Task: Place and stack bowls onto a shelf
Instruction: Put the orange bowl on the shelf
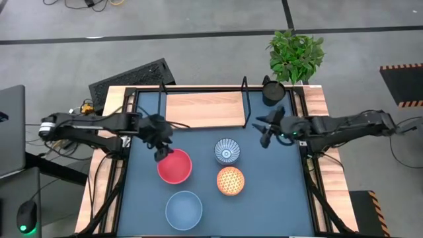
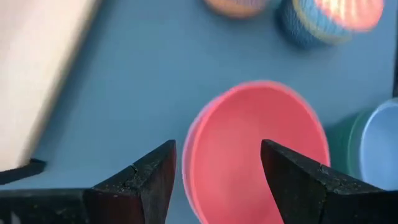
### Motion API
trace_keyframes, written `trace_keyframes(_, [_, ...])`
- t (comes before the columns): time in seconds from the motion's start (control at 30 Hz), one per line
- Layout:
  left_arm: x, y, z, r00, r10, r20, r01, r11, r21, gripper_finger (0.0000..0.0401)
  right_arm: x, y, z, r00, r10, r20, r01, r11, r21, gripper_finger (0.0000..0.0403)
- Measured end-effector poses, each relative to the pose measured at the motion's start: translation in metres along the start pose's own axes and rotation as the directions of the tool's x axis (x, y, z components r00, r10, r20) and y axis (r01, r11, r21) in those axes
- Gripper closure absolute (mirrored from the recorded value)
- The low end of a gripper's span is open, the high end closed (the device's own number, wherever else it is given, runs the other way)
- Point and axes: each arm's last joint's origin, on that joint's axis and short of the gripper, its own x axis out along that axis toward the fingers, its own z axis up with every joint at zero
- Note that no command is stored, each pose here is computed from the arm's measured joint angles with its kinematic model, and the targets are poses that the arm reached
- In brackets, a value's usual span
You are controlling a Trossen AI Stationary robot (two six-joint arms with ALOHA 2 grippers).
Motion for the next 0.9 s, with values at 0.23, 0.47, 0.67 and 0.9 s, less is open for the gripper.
trace_keyframes(0.23, [0.019,0.005,0.003,0.996,-0.018,-0.082,0.027,0.994,0.106,0.0182,0.024,0.012,-0.013,0.993,-0.008,-0.120,0.004,1.000,-0.031,0.0226])
trace_keyframes(0.47, [0.025,0.012,-0.003,0.983,0.081,-0.167,-0.040,0.972,0.233,0.0187,0.035,0.018,-0.021,0.981,0.024,-0.191,-0.024,1.000,0.002,0.0226])
trace_keyframes(0.67, [0.043,0.013,-0.003,0.969,0.057,-0.241,0.009,0.965,0.263,0.0222,0.035,0.019,-0.021,0.979,0.038,-0.201,-0.030,0.999,0.046,0.0226])
trace_keyframes(0.9, [0.052,0.016,-0.004,0.958,0.099,-0.270,-0.020,0.959,0.281,0.0293,0.035,0.019,-0.021,0.979,0.040,-0.199,-0.030,0.998,0.051,0.0226])
